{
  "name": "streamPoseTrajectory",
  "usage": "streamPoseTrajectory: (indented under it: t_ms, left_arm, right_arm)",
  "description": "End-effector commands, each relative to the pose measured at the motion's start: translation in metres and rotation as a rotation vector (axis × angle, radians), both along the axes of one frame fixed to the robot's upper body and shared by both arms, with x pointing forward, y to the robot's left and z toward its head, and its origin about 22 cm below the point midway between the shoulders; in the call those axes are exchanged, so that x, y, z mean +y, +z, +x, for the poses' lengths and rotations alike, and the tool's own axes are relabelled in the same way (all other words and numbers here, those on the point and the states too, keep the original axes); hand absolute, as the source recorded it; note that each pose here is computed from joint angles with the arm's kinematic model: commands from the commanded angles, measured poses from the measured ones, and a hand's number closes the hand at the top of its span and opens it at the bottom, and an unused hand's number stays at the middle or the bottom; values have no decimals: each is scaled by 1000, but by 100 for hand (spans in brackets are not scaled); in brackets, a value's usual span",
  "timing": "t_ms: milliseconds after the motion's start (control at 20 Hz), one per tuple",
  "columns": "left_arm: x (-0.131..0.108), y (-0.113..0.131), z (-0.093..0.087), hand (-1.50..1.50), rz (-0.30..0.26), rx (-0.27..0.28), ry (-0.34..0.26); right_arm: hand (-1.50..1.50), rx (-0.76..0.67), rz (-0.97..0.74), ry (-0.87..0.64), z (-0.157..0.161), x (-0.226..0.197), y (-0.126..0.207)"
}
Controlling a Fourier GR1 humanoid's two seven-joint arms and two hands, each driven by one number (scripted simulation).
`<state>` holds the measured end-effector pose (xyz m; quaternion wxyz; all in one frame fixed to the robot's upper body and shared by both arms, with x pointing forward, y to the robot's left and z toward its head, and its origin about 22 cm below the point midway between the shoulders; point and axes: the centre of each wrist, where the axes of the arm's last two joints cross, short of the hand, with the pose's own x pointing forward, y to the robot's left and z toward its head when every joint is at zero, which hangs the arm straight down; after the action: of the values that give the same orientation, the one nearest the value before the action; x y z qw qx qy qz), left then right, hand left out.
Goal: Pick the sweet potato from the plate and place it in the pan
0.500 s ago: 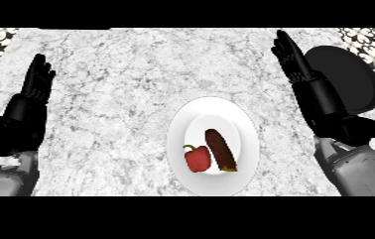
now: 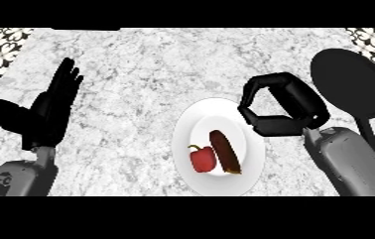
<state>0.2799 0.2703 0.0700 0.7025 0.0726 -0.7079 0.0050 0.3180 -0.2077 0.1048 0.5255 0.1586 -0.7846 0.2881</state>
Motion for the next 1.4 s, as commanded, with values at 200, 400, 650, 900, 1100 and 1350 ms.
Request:
streamPoseTrajectory:
  t_ms: [200, 400, 650, 900, 1100, 1350]
  left_arm:
    - [17, -11, -5, 0, -64, 60, -21]
    - [-23, -13, -3, 0, -56, 33, -21]
    - [3, -29, 1, 0, -71, 49, -32]
    - [-13, -20, -2, 0, -66, 57, -37]
    - [-1, -11, 3, 0, -65, 55, -30]
    - [1, -16, -3, 0, -59, 31, -13]
  right_arm:
    - [-150, -115, -248, 41, -4, -119, -24]
    - [-150, -251, -356, 128, 17, -120, -6]
    - [-150, -295, -449, 190, 46, -73, 34]
    - [-150, -389, -725, 249, 36, -27, 65]
    - [-150, -393, -842, 284, 42, 30, 49]
    - [-150, -313, -1117, 432, 31, 35, 45]
